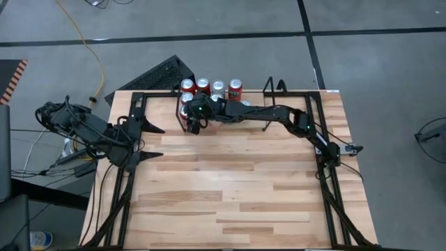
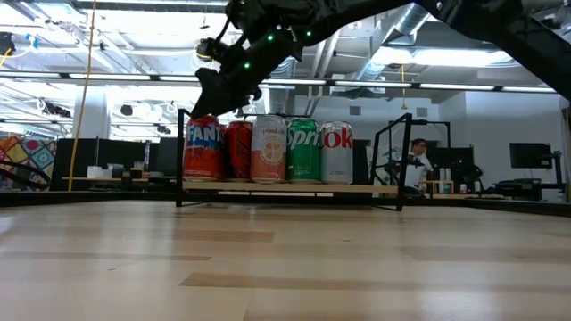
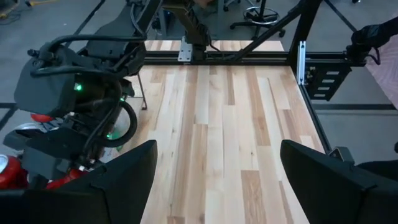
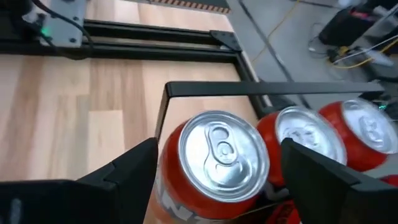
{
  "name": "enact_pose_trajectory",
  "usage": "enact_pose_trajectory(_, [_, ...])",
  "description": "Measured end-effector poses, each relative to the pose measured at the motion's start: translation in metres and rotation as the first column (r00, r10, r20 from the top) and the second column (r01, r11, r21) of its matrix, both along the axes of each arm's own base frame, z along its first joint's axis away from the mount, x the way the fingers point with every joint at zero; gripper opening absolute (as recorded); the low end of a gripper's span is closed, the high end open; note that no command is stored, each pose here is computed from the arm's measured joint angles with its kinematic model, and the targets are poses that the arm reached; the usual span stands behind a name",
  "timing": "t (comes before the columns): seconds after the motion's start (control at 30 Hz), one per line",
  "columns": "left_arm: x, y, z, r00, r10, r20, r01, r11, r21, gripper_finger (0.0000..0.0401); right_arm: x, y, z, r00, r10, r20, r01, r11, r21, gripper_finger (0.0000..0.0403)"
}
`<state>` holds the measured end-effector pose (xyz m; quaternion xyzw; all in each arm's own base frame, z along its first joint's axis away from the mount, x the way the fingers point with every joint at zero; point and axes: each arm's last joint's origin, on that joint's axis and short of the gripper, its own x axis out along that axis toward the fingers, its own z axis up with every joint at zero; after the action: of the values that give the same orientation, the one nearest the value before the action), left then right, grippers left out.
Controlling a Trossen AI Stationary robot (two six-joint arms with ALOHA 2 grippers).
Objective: Place canned beverage on shelf
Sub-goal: Adjust the soda cans on the shelf
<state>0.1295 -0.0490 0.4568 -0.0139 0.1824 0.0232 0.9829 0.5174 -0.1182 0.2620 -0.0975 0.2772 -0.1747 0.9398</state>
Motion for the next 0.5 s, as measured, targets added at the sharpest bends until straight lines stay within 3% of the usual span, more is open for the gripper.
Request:
enact_pose_trajectory(0.17, [0.0, 0.0002, 0.0, 1.0, 0.004, 0.001, -0.004, 1.0, 0.004, 0.0325, -0.0004, -0.0042, 0.0, 0.999, 0.039, 0.027, -0.04, 0.997, 0.066, 0.0317])
enact_pose_trajectory(0.5, [0.0, 0.0003, 0.0, 1.0, 0.008, 0.002, -0.008, 1.0, 0.005, 0.0325, 0.0012, -0.0079, -0.0075, 0.999, 0.026, 0.023, -0.027, 0.996, 0.081, 0.0317])
